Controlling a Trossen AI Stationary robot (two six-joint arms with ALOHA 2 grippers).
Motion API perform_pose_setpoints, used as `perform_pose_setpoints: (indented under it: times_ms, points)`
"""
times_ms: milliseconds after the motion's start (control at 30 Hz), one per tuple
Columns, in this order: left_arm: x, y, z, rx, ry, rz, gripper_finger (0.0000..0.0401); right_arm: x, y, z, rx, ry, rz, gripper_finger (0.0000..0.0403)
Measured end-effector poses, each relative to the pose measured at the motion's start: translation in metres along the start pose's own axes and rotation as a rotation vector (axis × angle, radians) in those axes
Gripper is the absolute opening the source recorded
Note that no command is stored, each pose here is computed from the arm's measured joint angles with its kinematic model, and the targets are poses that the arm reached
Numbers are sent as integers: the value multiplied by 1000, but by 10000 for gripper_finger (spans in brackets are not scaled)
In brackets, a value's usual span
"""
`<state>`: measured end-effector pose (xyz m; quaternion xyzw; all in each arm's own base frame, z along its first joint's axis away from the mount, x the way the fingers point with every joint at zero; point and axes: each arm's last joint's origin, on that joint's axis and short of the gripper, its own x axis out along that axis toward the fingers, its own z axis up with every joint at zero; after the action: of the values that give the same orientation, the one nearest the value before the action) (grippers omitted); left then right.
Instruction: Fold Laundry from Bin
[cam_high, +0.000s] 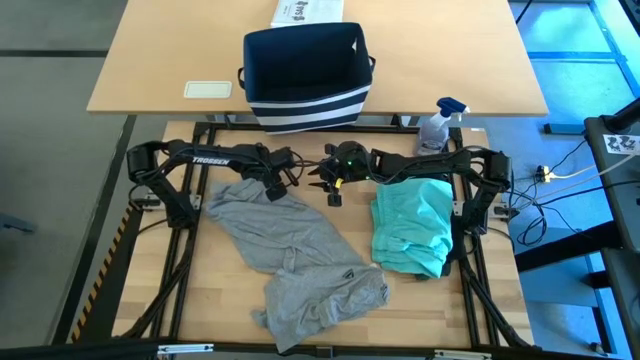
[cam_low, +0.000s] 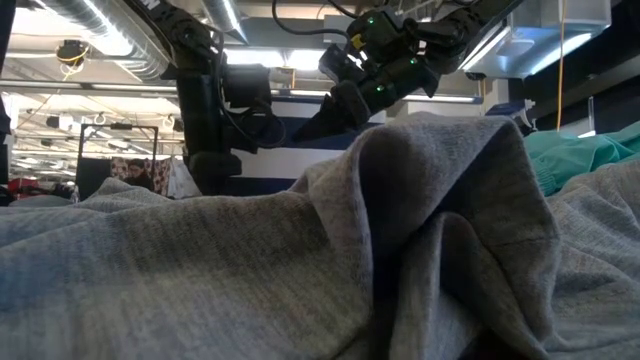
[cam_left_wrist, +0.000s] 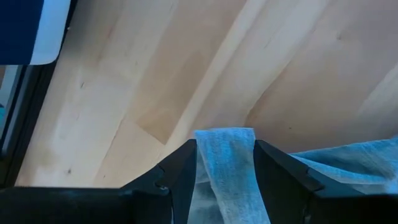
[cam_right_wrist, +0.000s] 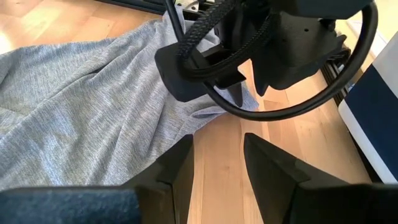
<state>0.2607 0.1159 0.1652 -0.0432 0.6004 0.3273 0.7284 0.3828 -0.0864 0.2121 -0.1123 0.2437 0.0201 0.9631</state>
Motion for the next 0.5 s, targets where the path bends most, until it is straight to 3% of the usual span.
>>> perform_pose_setpoints:
  times_ms: [500]
  points:
    - [6, 0, 3, 7, -6, -28, 154, 0, 0, 0, 5, 0, 0, 140]
